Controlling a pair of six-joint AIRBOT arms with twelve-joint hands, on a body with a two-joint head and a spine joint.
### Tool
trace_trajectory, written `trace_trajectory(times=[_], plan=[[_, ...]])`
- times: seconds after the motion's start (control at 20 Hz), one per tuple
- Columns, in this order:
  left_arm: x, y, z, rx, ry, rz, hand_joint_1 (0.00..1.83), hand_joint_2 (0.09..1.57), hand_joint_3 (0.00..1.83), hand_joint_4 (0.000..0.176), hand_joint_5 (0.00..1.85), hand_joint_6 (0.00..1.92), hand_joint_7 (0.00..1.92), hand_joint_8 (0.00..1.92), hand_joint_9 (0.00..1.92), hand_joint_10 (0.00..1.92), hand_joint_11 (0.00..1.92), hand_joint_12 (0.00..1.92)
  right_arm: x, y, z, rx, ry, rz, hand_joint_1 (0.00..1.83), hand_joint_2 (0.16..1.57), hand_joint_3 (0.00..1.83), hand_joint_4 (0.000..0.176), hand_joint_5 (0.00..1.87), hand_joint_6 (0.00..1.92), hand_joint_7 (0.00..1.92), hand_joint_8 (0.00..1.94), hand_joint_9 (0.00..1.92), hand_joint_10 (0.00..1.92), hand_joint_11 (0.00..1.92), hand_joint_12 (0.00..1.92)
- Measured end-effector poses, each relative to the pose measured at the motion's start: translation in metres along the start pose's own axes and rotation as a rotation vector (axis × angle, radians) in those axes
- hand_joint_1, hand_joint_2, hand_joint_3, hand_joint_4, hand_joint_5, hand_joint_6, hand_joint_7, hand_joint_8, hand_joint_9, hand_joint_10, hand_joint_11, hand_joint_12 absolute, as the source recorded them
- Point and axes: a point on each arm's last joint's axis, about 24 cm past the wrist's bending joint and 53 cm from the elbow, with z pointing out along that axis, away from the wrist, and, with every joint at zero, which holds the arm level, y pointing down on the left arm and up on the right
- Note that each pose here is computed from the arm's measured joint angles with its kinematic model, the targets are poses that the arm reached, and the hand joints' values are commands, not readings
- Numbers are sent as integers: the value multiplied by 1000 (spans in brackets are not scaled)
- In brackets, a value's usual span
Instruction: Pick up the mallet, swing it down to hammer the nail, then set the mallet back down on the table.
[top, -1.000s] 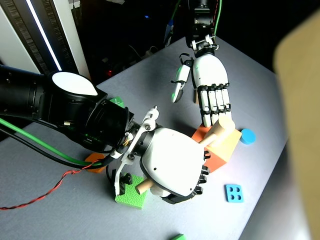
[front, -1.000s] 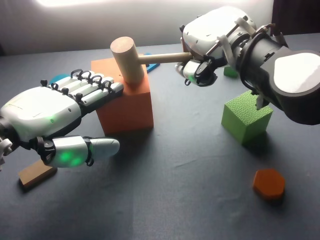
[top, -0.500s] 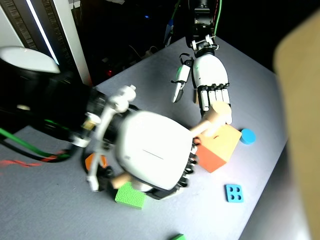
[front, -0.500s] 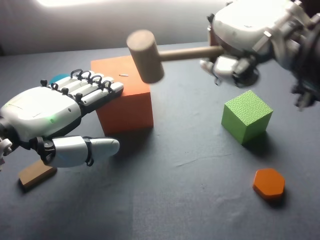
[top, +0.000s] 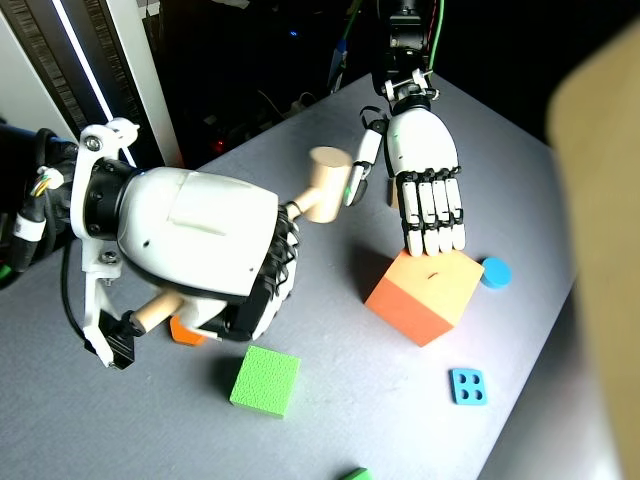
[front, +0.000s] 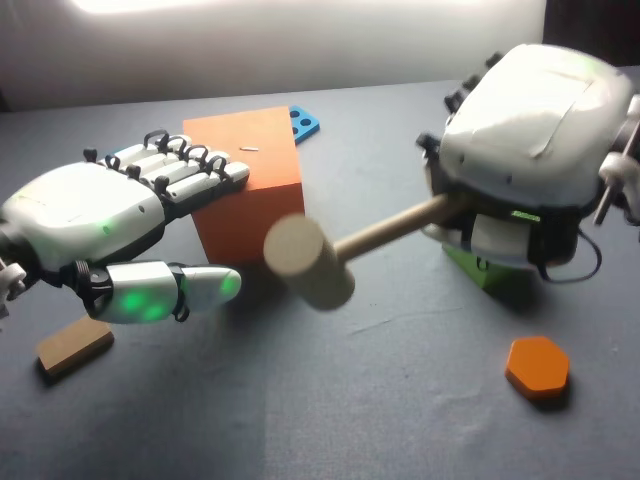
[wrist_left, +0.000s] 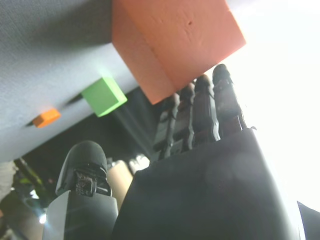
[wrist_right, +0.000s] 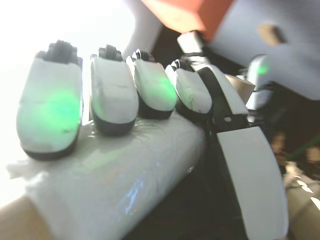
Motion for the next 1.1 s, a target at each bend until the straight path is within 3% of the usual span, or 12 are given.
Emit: trace_trajectory(times=[0.35,0.45,0.6,0.75,0.95,1.1], plan=[[-21,-1,-5,-23,-9,21,0,1269,0,0,78,7,61,8,37,6,11,6,27,19,29,-58,52,-63,586,1542,0,176,1362,1921,1639,1941,1722,1921,1814,1921],[-26,-8,-4,-2,-7,33,0,1266,0,0,61,0,36,0,18,0,1,2,35,18,37,-58,55,-62,606,1536,0,176,1365,1921,1636,1941,1721,1921,1814,1921],[-30,-25,-2,44,16,44,0,1267,0,0,60,1,39,1,15,1,4,2,74,29,51,-73,81,-62,639,1513,0,176,1334,1921,1582,1941,1675,1921,1769,1921],[-34,-34,-4,66,18,43,0,1270,1,0,69,3,50,4,21,3,2,0,98,34,58,-81,114,-56,587,1509,0,176,1295,1921,1529,1941,1625,1921,1710,1921],[-37,-45,-13,83,29,76,0,1265,0,0,87,9,68,9,43,10,16,7,103,15,66,-35,89,-11,371,1538,9,176,1295,1921,1488,1941,1573,1921,1642,1921],[-42,-54,-24,88,30,84,0,1260,0,0,90,7,73,9,48,9,16,8,112,16,72,-32,92,6,278,1487,0,175,1091,1921,1183,1941,1262,1921,1340,1921]])
